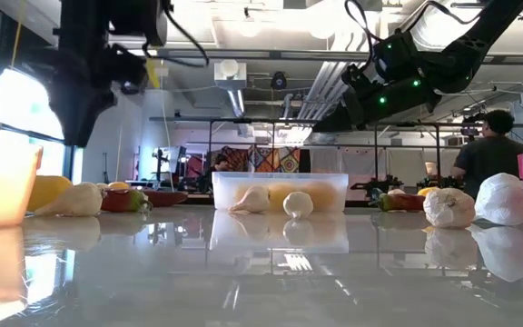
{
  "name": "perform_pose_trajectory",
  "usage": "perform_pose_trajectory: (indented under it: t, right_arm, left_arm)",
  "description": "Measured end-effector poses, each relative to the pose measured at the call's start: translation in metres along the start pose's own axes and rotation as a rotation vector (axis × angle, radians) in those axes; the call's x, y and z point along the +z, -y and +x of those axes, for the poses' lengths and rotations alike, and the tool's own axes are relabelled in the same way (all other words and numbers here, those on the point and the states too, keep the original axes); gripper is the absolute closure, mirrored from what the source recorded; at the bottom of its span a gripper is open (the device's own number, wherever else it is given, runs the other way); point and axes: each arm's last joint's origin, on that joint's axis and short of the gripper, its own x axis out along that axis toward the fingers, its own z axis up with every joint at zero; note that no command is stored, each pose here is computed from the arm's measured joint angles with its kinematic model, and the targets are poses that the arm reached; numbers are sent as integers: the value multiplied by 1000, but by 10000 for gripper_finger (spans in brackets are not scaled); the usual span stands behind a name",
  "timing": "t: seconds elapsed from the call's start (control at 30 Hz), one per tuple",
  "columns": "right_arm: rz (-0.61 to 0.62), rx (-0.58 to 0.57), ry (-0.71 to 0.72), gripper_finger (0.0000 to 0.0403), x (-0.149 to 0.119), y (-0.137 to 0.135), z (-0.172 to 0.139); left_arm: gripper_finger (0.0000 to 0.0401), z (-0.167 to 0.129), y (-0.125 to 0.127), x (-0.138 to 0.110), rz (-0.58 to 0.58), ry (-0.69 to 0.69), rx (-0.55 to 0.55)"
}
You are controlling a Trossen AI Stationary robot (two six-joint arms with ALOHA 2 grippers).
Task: Sort produce into baskets
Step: Put the bottom left lemon into the transparent bin
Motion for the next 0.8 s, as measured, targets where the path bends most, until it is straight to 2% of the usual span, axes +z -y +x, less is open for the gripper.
perform_pose_trajectory:
  t: [0.13,0.27,0.4,0.67,0.8]
  right_arm:
    - [0,3,-15,403,-1,0,0]
    - [0,4,-16,403,-2,0,0]
    - [-2,4,-17,403,-2,0,0]
    - [0,4,-17,403,-2,0,0]
    - [0,4,-17,403,-2,0,0]
  left_arm:
    - [186,14,4,0,55,-74,12]
    - [165,26,7,-3,71,-123,-1]
    - [162,37,9,-5,49,-101,-35]
    - [162,55,8,-14,47,-126,-36]
    - [174,56,9,-11,44,-96,-46]
